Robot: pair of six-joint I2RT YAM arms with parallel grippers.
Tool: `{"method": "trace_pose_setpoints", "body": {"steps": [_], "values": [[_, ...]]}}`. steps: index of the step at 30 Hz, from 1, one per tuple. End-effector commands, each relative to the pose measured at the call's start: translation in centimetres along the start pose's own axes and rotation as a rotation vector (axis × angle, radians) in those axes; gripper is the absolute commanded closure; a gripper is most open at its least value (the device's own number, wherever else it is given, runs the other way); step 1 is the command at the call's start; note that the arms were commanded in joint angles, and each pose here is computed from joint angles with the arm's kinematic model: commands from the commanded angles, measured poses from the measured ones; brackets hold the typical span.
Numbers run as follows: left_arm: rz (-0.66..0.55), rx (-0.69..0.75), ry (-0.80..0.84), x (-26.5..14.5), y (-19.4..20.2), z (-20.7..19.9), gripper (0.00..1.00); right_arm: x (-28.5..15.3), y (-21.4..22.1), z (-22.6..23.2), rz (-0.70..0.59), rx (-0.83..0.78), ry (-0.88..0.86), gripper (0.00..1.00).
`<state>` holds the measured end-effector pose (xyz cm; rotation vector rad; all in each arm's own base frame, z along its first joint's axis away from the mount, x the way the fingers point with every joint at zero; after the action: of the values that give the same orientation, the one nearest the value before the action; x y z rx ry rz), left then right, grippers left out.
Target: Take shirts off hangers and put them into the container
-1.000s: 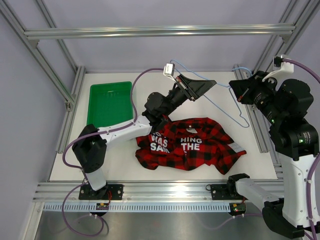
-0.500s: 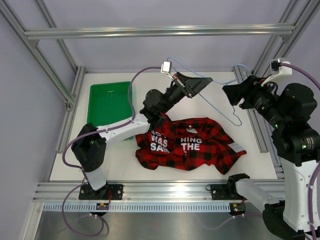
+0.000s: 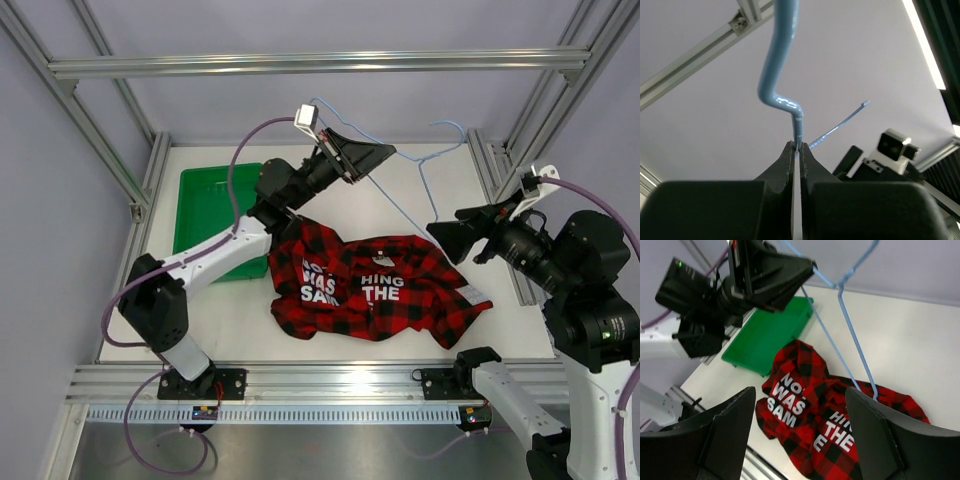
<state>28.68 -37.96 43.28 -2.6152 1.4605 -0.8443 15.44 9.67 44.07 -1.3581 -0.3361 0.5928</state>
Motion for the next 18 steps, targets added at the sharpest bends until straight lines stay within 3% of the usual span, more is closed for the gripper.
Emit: {"method": "trace_pose_setpoints", "body": {"steps": [1, 8, 9, 18], "values": [[0.072, -0.004, 0.137, -2.5, -1.2, -7.0, 1.0, -1.1, 0.6, 2.3, -0.017, -0.057, -0.164, 0.2], [0.133, -0.084, 0.272, -6.4, -1.9, -11.0, 1.0, -1.9, 0.8, 3.1, -0.038, -0.06, -0.201, 0.28], [0.145, -0.12, 0.277, -6.5, -1.7, -11.2, 1.0, -1.7, 0.8, 3.3, -0.041, -0.051, -0.229, 0.33], [0.159, -0.15, 0.278, -8.5, -0.8, -11.0, 1.0, 0.0, -1.0, 5.0, -0.056, -0.019, -0.42, 0.35]]}}
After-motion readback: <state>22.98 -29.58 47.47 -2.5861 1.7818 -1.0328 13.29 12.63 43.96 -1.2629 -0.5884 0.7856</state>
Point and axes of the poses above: each gripper's point midway between its finger pads, its own x axis out along the fingers, its own z axis along the line the jaws close on, y = z × x, the point moved 4 cm from there along -x, back along the fingers, and after that the axes turned 6 degrees about -x, right-handed, at the moved point
